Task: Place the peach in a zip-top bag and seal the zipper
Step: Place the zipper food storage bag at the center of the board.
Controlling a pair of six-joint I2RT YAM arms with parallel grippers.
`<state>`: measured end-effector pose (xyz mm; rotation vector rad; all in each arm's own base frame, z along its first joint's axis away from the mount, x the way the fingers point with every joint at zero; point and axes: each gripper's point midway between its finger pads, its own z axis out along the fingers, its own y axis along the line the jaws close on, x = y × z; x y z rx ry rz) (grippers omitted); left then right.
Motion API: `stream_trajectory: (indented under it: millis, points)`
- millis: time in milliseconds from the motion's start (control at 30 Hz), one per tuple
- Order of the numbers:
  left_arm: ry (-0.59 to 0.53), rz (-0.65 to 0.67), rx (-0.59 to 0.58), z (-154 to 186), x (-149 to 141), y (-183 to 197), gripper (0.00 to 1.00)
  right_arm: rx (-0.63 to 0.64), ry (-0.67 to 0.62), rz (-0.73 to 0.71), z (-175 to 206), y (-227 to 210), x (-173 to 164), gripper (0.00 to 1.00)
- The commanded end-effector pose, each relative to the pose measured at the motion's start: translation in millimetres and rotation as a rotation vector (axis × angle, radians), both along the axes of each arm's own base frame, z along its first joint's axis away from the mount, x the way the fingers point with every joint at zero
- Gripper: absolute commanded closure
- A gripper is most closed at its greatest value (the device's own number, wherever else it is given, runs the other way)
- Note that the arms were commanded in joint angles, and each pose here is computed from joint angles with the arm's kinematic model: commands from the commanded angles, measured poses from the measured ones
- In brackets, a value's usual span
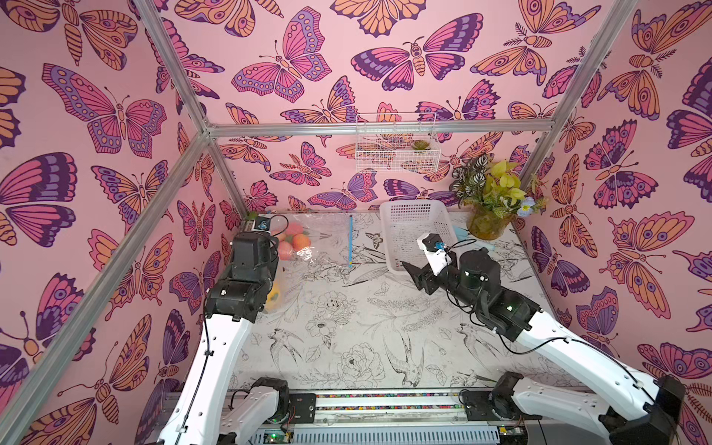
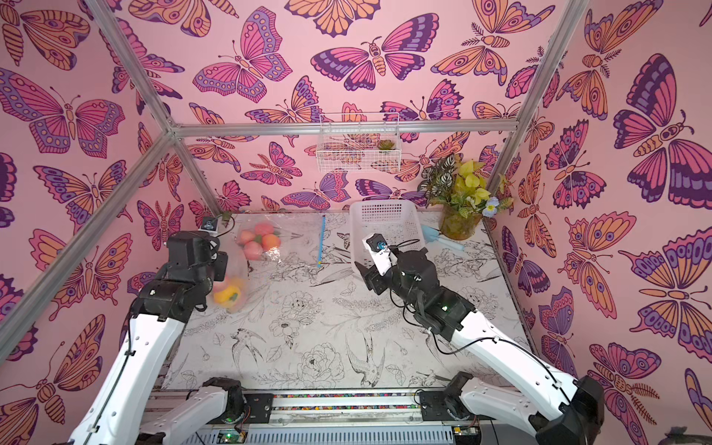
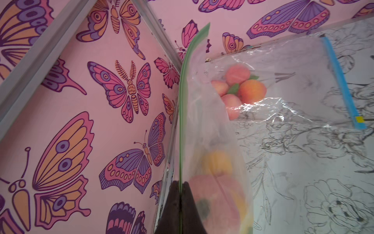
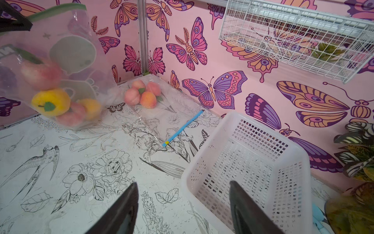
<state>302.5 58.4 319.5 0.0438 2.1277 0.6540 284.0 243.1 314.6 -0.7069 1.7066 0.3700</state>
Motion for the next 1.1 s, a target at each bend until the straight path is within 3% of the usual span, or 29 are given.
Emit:
stream_trajectory:
  millis: [0,100,300,600,900,1067]
  points:
    - [-0.009,0.013,0.028,-4.3,9.9,6.1,1.00,-0.022,0.013,-0.017,-7.0,-6.2,-1.0,0.29]
    - [0.023,-0.071,-0.059,-23.5,15.9,-12.9,1.00,-0.027,0.014,-0.024,-10.0,-7.1,-0.1,0.29]
    - [-0.015,-0.224,-0.345,-25.5,11.7,-59.2,1.00,-0.034,0.017,-0.026,-13.8,-7.1,0.7,0.29]
    - [0.024,-0.230,-0.872,-57.9,5.5,-119.6,1.00,-0.032,0.009,-0.022,-17.8,-5.3,1.7,0.28]
    - [0.048,-0.175,-1.064,-104.6,6.9,-158.6,1.00,-0.035,0.021,-0.030,-24.3,-5.9,2.7,0.28]
    - [0.092,-0.177,-1.054,-134.6,9.9,-178.9,1.00,-0.034,0.028,-0.029,-27.4,-4.7,3.2,0.28]
